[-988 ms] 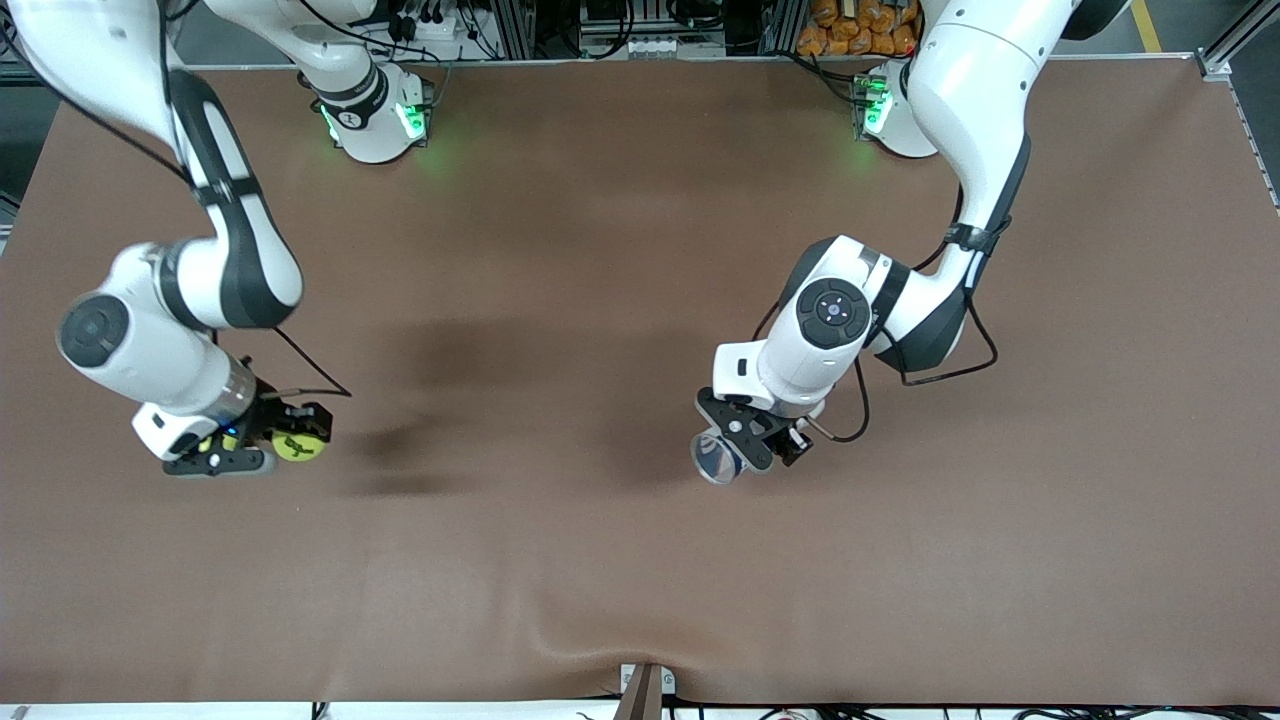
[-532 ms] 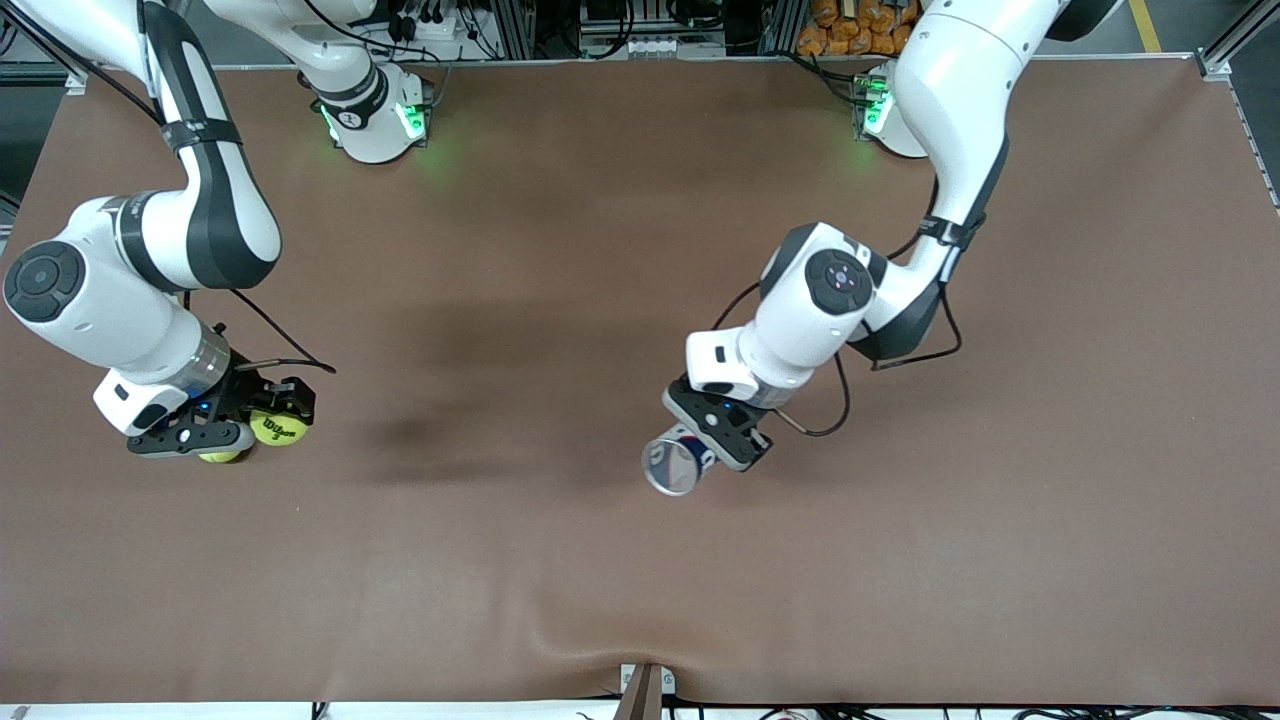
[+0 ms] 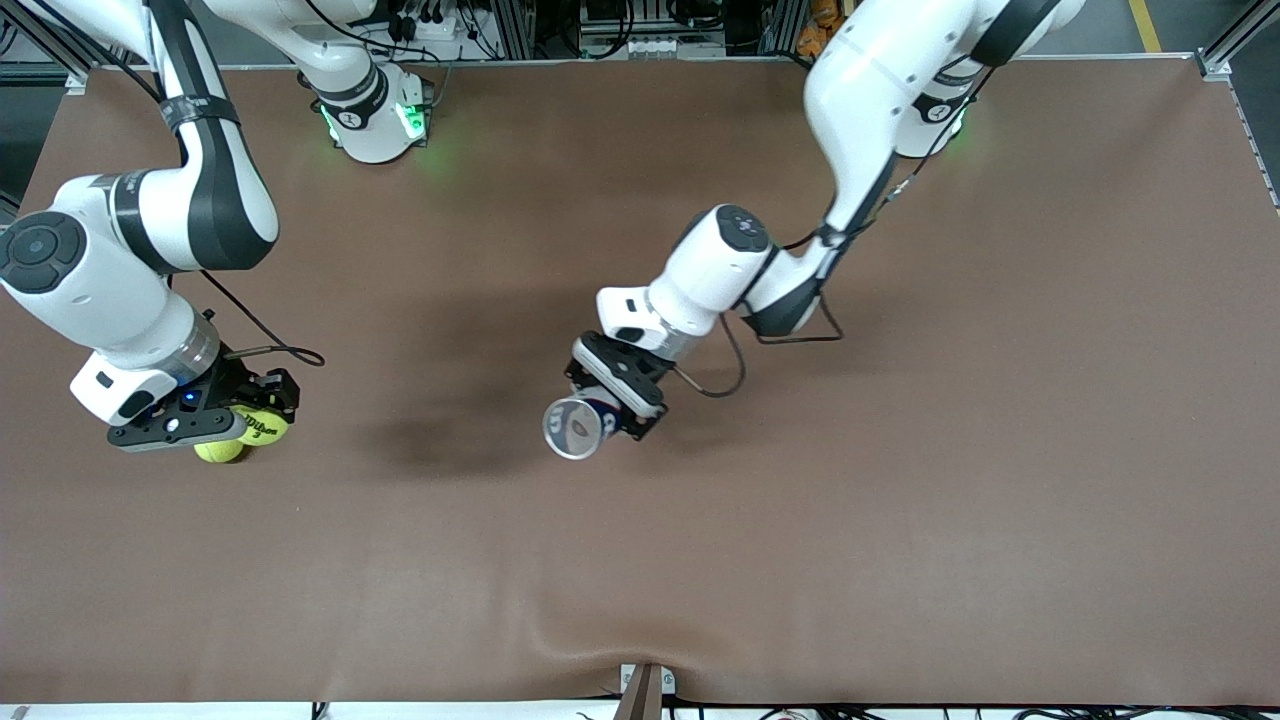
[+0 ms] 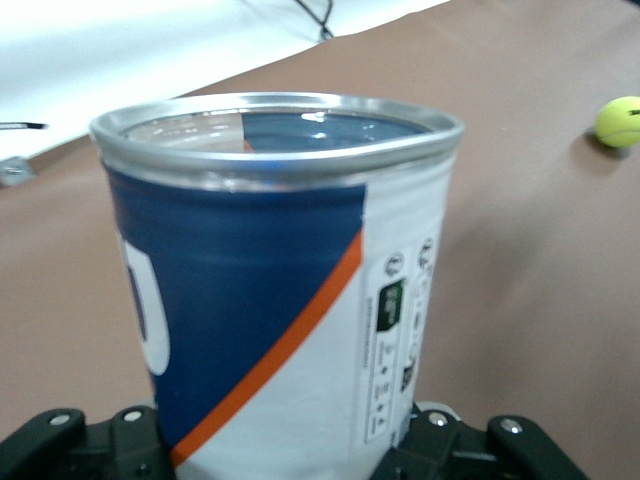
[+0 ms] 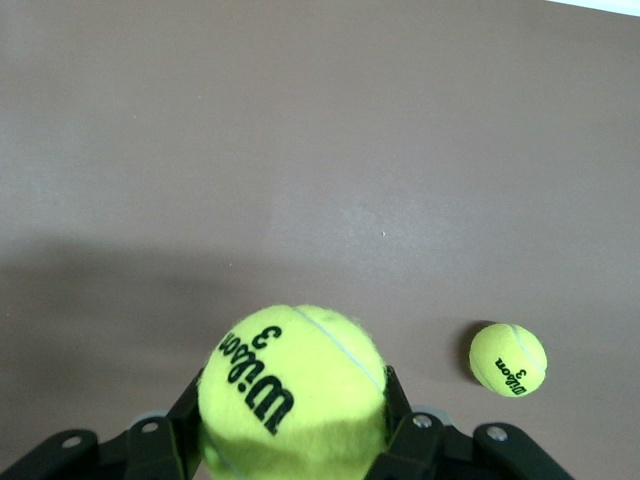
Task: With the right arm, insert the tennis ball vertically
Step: 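Carry the upright can toward the table center with the left gripper, then lift the ball with the right gripper and bring it toward the can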
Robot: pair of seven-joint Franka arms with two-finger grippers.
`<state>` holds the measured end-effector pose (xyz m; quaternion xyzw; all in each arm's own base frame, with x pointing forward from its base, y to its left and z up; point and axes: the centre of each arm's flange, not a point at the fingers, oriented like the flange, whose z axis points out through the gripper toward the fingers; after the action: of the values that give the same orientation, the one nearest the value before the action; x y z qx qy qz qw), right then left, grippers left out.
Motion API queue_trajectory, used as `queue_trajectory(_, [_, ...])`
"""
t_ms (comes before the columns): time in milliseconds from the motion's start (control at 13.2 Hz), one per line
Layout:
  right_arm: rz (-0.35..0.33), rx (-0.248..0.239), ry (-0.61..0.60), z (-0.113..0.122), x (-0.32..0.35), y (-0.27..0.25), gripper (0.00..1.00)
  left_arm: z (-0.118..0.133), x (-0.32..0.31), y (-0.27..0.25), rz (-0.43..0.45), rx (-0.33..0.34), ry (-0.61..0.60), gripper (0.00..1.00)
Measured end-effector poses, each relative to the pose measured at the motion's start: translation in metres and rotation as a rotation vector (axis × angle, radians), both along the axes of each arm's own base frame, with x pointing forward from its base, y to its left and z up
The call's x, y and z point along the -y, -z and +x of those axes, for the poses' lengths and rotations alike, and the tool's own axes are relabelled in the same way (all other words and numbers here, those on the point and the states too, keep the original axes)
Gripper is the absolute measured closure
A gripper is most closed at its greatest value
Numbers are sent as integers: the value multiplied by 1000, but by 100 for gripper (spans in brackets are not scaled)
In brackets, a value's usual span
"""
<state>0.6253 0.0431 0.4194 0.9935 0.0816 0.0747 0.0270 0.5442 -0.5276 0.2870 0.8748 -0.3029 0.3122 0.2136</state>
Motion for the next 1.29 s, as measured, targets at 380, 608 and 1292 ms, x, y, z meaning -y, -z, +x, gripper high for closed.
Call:
queue_trajectory(380, [-11,-13,25,-4,-23,-6,32,-31,23,35,-118,107,-13,35])
queue_trajectory(608, [6,-53,164,-23,-96,-28,32,-51,33,54,-178,163,-17,36])
queue_trajectory(1292, [99,-62,508,-102,-280,-50,32,-79,47,84,-191,170,-3,32])
